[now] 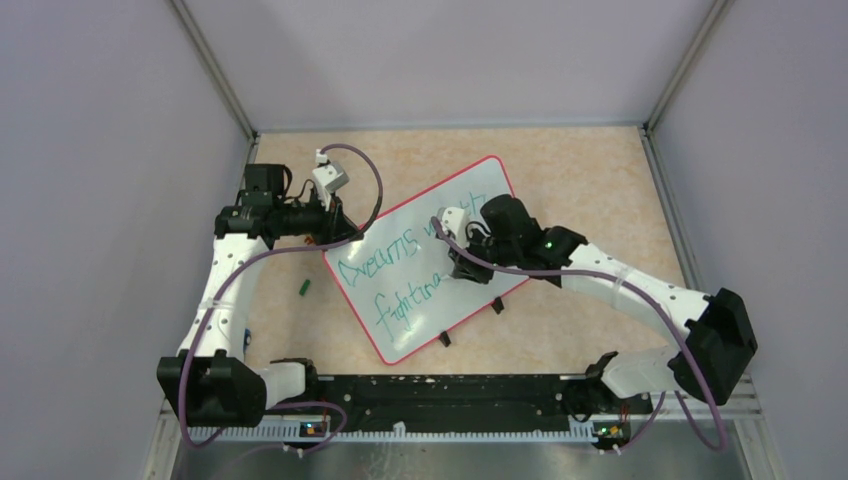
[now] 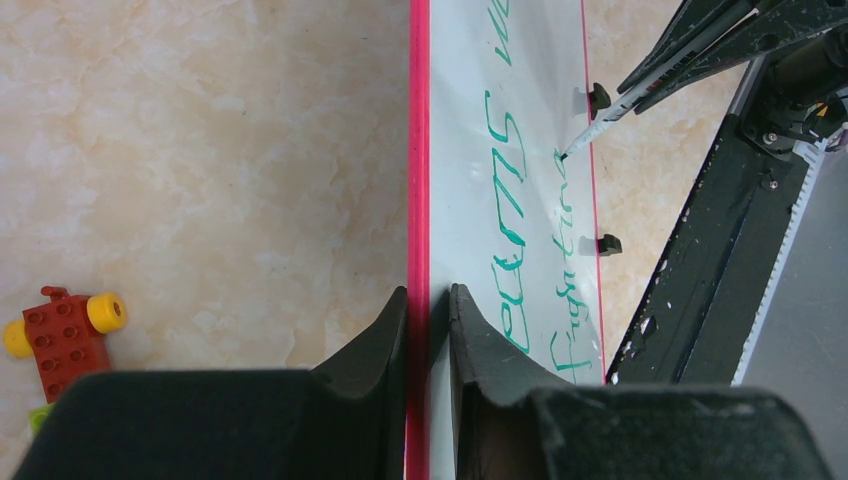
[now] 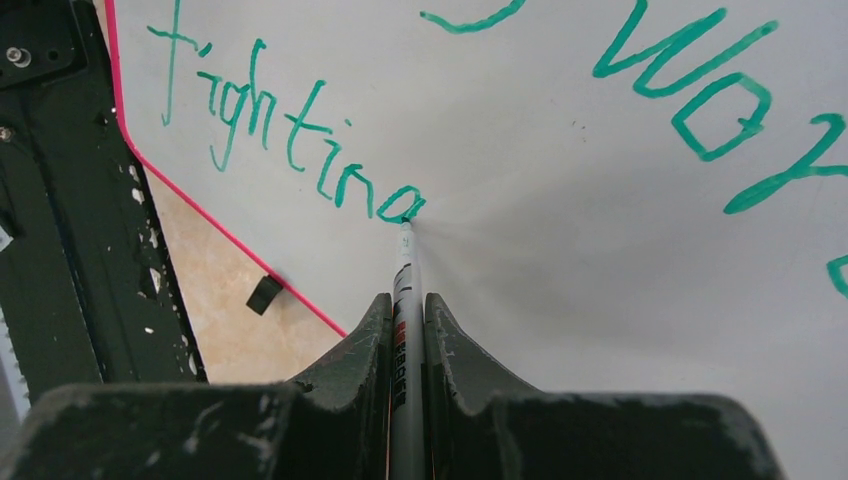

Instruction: Write a sentence on the whiteboard

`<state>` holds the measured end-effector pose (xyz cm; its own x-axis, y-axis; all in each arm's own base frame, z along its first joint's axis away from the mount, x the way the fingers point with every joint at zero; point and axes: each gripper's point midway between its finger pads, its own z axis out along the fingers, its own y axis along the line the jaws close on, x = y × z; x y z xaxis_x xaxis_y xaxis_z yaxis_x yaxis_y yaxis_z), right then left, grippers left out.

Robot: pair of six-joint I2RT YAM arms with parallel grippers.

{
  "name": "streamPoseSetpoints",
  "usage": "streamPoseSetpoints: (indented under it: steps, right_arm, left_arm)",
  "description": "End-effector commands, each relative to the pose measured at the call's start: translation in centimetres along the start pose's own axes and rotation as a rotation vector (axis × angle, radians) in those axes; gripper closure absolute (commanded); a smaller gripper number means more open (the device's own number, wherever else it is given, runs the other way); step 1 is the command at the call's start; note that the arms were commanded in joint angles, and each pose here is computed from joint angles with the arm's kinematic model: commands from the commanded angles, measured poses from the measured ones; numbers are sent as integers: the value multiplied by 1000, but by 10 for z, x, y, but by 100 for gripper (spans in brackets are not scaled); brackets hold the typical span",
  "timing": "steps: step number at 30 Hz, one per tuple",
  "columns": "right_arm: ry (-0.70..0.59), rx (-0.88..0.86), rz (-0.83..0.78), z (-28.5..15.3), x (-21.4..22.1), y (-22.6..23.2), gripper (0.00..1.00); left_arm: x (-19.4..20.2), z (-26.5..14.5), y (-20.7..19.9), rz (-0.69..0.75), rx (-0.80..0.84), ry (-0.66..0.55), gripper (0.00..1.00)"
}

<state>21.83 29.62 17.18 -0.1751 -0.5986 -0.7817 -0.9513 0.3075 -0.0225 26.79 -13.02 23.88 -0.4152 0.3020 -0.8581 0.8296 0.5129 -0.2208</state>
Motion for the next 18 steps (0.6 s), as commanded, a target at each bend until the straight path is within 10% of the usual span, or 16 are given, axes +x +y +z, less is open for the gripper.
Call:
streamPoseSetpoints:
  steps: [1, 18]
  right_arm:
    - [-13, 45, -9, -4, 4, -9, 100]
    - [21, -36, 17, 10, 30, 17, 100]
  left_arm:
    - [-3, 2, -5, 35, 20, 2, 100]
    - [-2, 3, -4, 35, 22, 2, 100]
